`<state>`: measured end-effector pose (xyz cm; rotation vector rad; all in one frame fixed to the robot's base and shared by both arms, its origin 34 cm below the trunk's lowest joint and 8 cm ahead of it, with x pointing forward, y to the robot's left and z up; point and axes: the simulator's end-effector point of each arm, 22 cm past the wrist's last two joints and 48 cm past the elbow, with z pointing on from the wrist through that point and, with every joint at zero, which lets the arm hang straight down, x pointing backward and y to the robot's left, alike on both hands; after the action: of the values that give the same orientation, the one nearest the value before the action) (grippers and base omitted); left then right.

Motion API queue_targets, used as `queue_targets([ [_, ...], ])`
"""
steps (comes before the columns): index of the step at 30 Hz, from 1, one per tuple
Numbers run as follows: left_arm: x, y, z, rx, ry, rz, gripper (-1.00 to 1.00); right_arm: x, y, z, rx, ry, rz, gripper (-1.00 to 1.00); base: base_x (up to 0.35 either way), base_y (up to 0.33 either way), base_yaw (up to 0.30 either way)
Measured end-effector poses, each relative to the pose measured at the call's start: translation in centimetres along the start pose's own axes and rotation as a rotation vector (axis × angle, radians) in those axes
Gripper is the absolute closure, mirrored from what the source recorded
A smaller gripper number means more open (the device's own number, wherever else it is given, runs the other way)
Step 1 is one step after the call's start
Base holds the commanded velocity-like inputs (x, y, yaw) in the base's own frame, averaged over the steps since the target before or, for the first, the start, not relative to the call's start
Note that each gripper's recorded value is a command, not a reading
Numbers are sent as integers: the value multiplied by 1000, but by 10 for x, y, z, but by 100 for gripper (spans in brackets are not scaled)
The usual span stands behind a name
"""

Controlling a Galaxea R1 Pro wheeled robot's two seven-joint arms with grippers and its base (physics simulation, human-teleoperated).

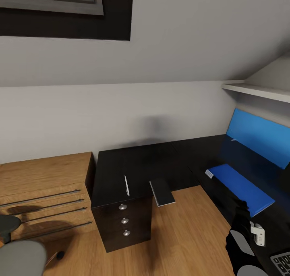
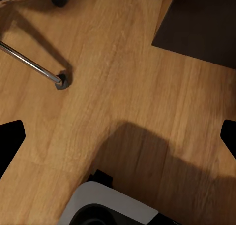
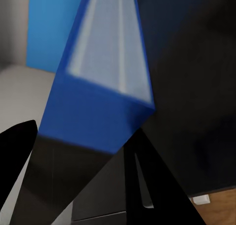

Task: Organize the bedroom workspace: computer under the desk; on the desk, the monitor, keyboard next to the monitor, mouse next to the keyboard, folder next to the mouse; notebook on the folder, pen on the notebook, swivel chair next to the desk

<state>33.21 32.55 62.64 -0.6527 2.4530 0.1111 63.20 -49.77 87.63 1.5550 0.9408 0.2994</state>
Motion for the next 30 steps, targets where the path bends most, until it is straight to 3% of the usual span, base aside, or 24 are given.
queue_targets([
  [11, 0, 0, 0, 0, 0, 0, -100, 2, -7, -2, 16, 6, -4, 100, 104, 0, 0],
  [30, 1, 0, 0, 0, 1, 0, -100, 3, -11, -2, 24, 9, -7, 100, 6, 0, 0],
])
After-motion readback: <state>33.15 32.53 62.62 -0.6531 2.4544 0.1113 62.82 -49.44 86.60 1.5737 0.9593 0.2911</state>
